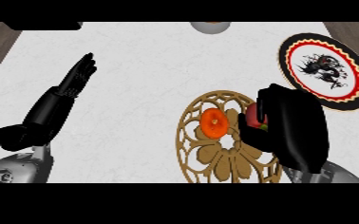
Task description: Pick the bell pepper from the placemat and place it in the plate
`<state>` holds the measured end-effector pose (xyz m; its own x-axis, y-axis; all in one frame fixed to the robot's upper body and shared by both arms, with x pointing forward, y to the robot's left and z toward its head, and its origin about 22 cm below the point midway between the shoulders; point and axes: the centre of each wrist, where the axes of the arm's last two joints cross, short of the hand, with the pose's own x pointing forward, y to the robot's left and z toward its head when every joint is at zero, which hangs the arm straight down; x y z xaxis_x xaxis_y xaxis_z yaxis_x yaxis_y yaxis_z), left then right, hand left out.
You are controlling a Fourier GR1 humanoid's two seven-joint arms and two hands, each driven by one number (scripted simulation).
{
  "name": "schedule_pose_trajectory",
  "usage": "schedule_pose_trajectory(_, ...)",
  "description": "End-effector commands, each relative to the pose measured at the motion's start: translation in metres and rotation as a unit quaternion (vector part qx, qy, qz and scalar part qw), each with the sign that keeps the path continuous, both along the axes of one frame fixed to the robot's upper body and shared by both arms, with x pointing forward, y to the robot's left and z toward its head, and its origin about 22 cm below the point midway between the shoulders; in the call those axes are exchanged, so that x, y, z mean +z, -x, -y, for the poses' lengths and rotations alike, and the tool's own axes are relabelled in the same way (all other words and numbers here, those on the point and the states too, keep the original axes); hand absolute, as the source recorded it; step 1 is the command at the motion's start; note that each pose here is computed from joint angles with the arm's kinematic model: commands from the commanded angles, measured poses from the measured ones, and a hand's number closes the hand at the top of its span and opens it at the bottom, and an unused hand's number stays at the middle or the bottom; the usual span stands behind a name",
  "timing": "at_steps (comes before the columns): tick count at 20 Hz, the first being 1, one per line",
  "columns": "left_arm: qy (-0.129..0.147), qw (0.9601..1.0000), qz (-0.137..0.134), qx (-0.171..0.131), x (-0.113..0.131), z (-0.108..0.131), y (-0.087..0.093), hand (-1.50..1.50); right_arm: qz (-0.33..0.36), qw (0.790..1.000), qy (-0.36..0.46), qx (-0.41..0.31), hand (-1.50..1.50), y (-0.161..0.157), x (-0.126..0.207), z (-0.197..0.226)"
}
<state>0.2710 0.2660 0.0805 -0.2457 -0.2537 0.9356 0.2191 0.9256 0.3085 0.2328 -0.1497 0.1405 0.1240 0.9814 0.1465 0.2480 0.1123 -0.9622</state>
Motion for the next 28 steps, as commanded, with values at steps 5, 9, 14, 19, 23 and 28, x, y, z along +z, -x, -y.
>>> schedule_pose_trajectory(5,0.002,1.0000,0.001,-0.005,-0.014,0.006,-0.005,0.00,0.019,0.995,-0.044,-0.090,1.50,-0.033,0.014,0.041)
schedule_pose_trajectory(9,0.002,0.9999,-0.001,-0.013,0.007,-0.006,0.003,0.00,0.038,0.993,-0.059,-0.097,1.50,-0.068,-0.002,0.085)
schedule_pose_trajectory(14,-0.005,0.9999,0.008,-0.003,0.002,-0.007,-0.002,0.00,0.078,0.988,-0.078,-0.108,1.50,-0.085,-0.014,0.132)
schedule_pose_trajectory(19,0.000,0.9998,0.010,-0.015,0.006,0.023,-0.019,0.00,0.084,0.987,-0.073,-0.119,1.50,-0.117,-0.025,0.181)
schedule_pose_trajectory(23,-0.008,0.9999,0.010,-0.006,0.015,0.008,0.003,0.00,0.046,0.988,-0.039,-0.141,1.50,-0.134,-0.041,0.190)
schedule_pose_trajectory(28,0.004,0.9997,0.010,-0.020,0.005,-0.001,-0.009,0.00,-0.041,0.969,-0.108,-0.220,1.50,-0.133,-0.079,0.235)
